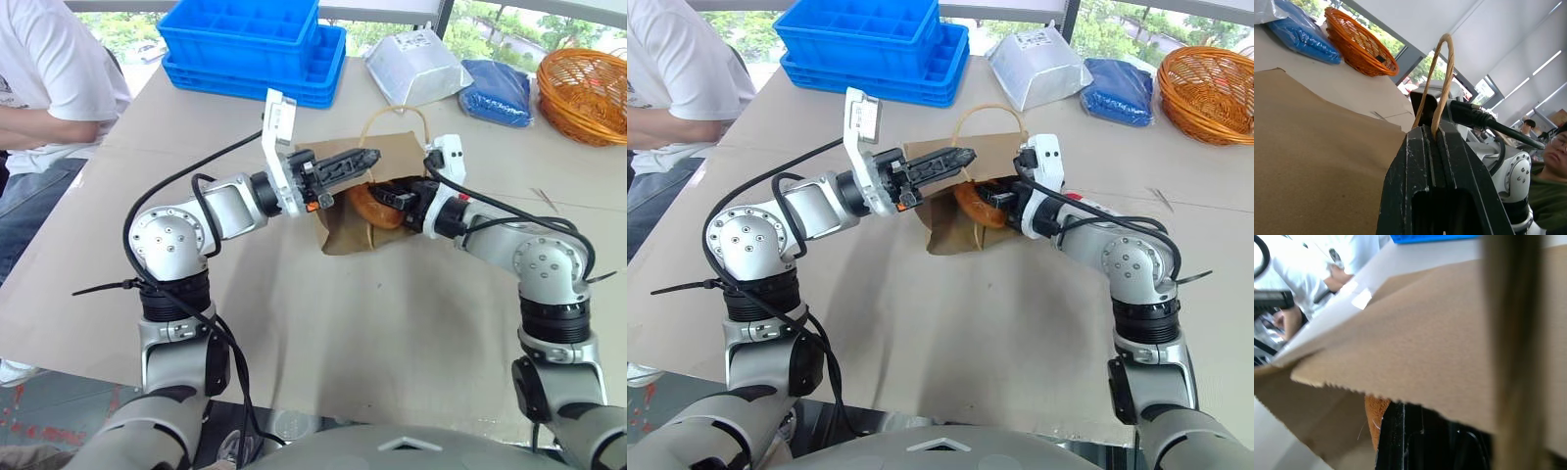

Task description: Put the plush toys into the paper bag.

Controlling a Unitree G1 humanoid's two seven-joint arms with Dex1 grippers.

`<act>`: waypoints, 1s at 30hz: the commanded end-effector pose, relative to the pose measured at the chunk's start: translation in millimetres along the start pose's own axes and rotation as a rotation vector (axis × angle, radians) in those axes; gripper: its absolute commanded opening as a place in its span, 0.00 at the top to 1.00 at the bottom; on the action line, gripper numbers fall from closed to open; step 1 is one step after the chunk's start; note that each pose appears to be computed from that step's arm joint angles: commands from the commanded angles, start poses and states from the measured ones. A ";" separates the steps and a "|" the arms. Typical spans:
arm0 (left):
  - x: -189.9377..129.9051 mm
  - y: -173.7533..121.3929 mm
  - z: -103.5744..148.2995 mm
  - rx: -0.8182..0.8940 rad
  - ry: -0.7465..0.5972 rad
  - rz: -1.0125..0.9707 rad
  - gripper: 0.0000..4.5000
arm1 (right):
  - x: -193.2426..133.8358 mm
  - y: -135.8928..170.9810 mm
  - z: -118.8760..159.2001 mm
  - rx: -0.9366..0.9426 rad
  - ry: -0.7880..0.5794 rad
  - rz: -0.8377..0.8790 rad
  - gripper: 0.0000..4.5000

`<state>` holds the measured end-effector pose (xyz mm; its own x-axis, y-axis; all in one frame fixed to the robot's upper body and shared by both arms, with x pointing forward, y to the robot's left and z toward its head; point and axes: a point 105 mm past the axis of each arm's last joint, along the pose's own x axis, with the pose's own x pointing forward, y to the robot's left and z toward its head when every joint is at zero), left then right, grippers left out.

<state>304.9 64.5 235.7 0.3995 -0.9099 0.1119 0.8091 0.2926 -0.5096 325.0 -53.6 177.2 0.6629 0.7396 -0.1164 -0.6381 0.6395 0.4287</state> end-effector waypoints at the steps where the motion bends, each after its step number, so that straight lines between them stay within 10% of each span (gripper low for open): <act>1: -2.5 -8.0 9.1 0.007 -0.041 -0.025 1.00 | 0.7 3.2 8.3 -0.004 -0.037 -0.008 0.99; 6: -2.3 -5.5 16.4 -0.018 -0.080 -0.005 1.00 | 9.5 10.6 -5.5 -0.011 0.008 0.011 0.76; 11: -5.1 -1.4 21.4 -0.032 -0.109 0.031 1.00 | -7.4 16.6 -9.5 -0.206 0.044 0.038 0.18; 24: -8.0 2.8 25.4 -0.053 -0.141 0.079 1.00 | -49.2 21.6 -2.4 -0.717 0.096 0.072 0.18; 30: -9.7 3.6 27.5 -0.044 -0.149 0.097 1.00 | -75.4 55.0 26.4 -0.518 -0.125 0.291 0.18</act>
<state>319.8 81.1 245.0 0.5475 -0.8246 0.1424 0.7206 0.3780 -0.5812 268.5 -72.7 192.3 0.5179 0.8434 -0.1429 -0.8551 0.5059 -0.1131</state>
